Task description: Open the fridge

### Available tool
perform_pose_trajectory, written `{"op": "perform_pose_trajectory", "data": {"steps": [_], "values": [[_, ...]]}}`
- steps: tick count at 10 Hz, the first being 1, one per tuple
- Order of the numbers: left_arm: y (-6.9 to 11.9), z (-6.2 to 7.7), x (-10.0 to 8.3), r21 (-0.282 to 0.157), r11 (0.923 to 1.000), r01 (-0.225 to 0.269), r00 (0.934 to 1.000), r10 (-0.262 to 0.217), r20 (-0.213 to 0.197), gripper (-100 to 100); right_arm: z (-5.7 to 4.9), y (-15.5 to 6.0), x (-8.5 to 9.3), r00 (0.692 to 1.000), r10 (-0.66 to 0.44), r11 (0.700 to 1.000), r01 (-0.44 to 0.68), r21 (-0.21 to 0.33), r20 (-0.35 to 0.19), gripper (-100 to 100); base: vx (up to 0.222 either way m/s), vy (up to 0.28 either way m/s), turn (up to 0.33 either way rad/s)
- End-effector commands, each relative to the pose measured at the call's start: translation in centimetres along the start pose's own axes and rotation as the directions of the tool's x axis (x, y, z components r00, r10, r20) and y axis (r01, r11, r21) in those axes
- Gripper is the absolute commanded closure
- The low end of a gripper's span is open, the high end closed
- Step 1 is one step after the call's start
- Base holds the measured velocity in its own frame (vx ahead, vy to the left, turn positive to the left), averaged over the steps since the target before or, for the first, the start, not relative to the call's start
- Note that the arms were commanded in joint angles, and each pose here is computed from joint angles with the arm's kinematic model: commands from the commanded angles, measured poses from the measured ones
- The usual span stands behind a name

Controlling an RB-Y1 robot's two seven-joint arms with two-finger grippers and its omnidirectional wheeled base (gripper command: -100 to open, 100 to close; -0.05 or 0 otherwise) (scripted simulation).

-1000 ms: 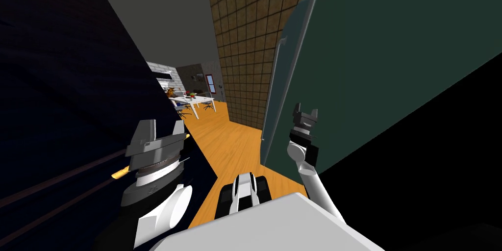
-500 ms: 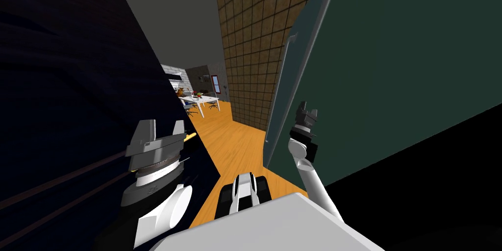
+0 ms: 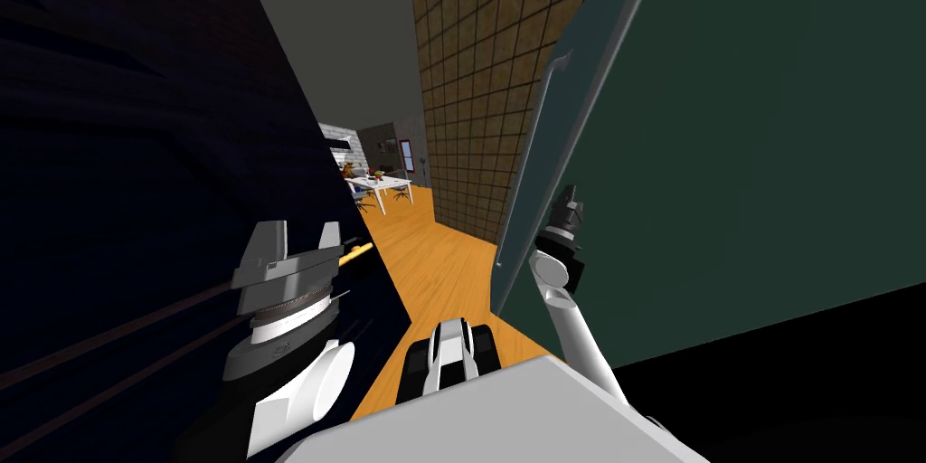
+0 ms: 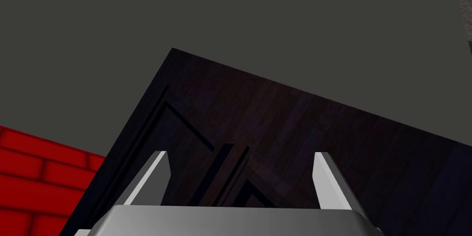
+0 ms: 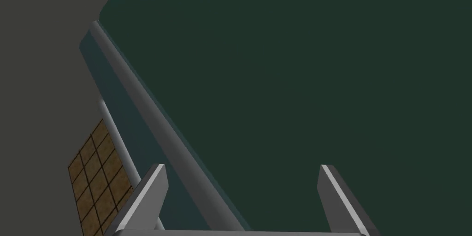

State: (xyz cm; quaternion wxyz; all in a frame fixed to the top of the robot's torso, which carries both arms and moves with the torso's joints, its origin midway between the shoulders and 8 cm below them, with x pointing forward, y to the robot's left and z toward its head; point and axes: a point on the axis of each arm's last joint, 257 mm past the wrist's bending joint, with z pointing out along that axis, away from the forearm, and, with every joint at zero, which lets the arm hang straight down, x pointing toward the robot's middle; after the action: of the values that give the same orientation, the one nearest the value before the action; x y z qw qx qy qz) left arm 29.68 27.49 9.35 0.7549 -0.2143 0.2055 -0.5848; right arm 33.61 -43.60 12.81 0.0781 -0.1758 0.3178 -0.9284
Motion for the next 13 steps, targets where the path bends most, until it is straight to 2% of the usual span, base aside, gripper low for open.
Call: {"op": "perform_pose_trajectory", "data": {"steps": [1,4,5,6,7,8,9,10,11,12,13], "values": [[0.0,0.0,0.0,0.000,1.0000,0.000,1.0000,0.000,0.000,0,0.6,1.0,-0.1,0.991,0.133,0.990,-0.134,-0.048,-0.017,-100,0.017,0.020,0.154],[0.0,0.0,0.0,0.000,1.0000,0.000,1.0000,0.000,0.000,0,0.9,1.9,-0.4,0.970,0.240,0.966,-0.242,-0.088,-0.029,-100,0.014,0.014,0.073],[0.0,0.0,0.0,0.000,1.0000,0.000,1.0000,0.000,0.000,0,1.1,2.4,-0.5,0.950,0.309,0.943,-0.313,-0.113,-0.048,-100,0.016,0.008,0.100],[0.0,0.0,0.0,0.000,1.0000,0.000,1.0000,0.000,0.000,0,1.1,2.5,-0.6,0.946,0.322,0.938,-0.325,-0.119,-0.047,-100,0.015,0.003,0.063],[0.0,0.0,0.0,0.000,1.0000,0.000,1.0000,0.000,0.000,0,1.3,3.1,-0.7,0.919,0.389,0.908,-0.395,-0.143,-0.069,-100,0.024,0.018,0.071],[0.0,0.0,0.0,0.000,1.0000,0.000,1.0000,0.000,0.000,0,1.2,3.2,-0.8,0.915,0.398,0.903,-0.404,-0.148,-0.069,-100,0.016,0.006,0.078],[0.0,0.0,0.0,0.000,1.0000,0.000,1.0000,0.000,0.000,0,1.3,3.7,-1.0,0.883,0.459,0.867,-0.469,-0.170,-0.094,-100,0.011,0.007,0.125],[0.0,0.0,0.0,0.000,1.0000,0.000,1.0000,0.000,0.000,0,1.3,3.9,-1.1,0.880,0.467,0.862,-0.476,-0.177,-0.093,-100,0.016,0.010,0.074],[0.0,0.0,0.0,0.000,1.0000,0.000,1.0000,0.000,0.000,0,1.2,4.4,-1.4,0.844,0.523,0.820,-0.537,-0.199,-0.120,-100,0.029,0.008,0.060],[0.0,0.0,0.0,0.000,1.0000,0.000,1.0000,0.000,0.000,0,1.2,4.5,-1.5,0.841,0.528,0.816,-0.541,-0.204,-0.120,-100,0.011,0.010,0.050],[0.0,0.0,0.0,0.000,1.0000,0.000,1.0000,0.000,0.000,0,1.0,5.2,-2.0,0.800,0.581,0.767,-0.599,-0.229,-0.149,-100,0.012,0.023,0.118]]}}
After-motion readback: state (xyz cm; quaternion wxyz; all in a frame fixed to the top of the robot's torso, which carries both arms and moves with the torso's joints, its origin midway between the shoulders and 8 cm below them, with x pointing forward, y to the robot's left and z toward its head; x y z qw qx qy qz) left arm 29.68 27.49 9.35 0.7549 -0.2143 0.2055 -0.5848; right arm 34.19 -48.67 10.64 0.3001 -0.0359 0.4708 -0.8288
